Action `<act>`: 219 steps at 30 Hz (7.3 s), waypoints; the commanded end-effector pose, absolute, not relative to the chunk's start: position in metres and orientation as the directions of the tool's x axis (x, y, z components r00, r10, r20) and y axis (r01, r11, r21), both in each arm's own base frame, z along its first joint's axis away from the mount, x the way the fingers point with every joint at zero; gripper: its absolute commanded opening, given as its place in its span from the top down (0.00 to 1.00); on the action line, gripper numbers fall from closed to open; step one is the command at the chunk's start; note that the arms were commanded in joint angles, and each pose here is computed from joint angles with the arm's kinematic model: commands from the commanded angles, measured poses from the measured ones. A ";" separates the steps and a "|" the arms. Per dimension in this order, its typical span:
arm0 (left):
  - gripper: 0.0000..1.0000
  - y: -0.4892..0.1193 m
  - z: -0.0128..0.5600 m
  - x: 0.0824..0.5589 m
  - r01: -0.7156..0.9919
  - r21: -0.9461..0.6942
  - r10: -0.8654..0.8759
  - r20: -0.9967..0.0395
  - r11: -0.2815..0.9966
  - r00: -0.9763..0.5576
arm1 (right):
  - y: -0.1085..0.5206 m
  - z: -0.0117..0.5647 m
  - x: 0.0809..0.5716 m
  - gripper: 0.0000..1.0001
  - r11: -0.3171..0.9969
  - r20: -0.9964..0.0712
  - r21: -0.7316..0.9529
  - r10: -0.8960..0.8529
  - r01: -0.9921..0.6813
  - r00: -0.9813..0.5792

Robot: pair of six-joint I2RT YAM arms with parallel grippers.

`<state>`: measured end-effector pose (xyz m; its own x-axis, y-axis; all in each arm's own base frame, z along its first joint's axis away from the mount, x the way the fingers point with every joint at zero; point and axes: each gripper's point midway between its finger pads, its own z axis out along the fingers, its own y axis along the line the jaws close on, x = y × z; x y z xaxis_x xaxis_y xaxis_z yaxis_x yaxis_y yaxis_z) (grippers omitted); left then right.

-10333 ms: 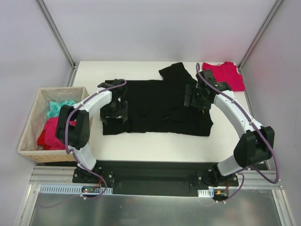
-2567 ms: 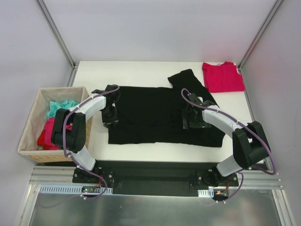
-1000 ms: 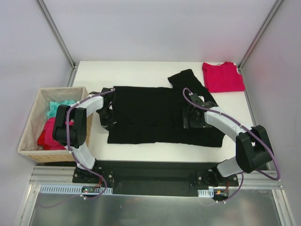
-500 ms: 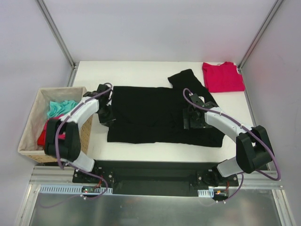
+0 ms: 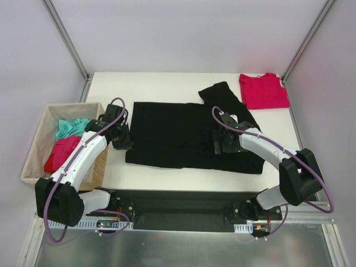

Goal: Fold and stack the t-shirts

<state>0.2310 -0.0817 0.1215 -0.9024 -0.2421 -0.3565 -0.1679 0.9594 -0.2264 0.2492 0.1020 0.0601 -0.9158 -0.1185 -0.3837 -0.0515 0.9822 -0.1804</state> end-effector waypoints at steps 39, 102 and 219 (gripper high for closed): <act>0.01 -0.091 0.140 0.215 -0.033 -0.263 -0.157 -0.467 0.964 -0.870 | 0.124 0.087 0.258 0.06 0.967 -0.435 -0.233 -0.195 -0.100 -0.879; 0.49 -0.054 0.057 0.227 -0.342 -0.286 -0.372 -0.058 0.895 -0.926 | 0.117 0.062 0.254 0.06 0.962 -0.396 -0.255 -0.197 -0.099 -0.897; 0.90 -0.085 0.137 0.317 -0.113 -0.256 -0.210 -0.394 0.960 -0.895 | 0.092 0.127 0.303 0.11 0.966 -0.609 -0.256 -0.131 0.038 -0.782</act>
<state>0.3009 -0.0859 0.1232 -0.9126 -0.2079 -0.3520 -0.1140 0.9562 -0.2694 0.2915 0.0868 0.1176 -0.8017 -0.1444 -0.5800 0.0376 0.9562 -0.2902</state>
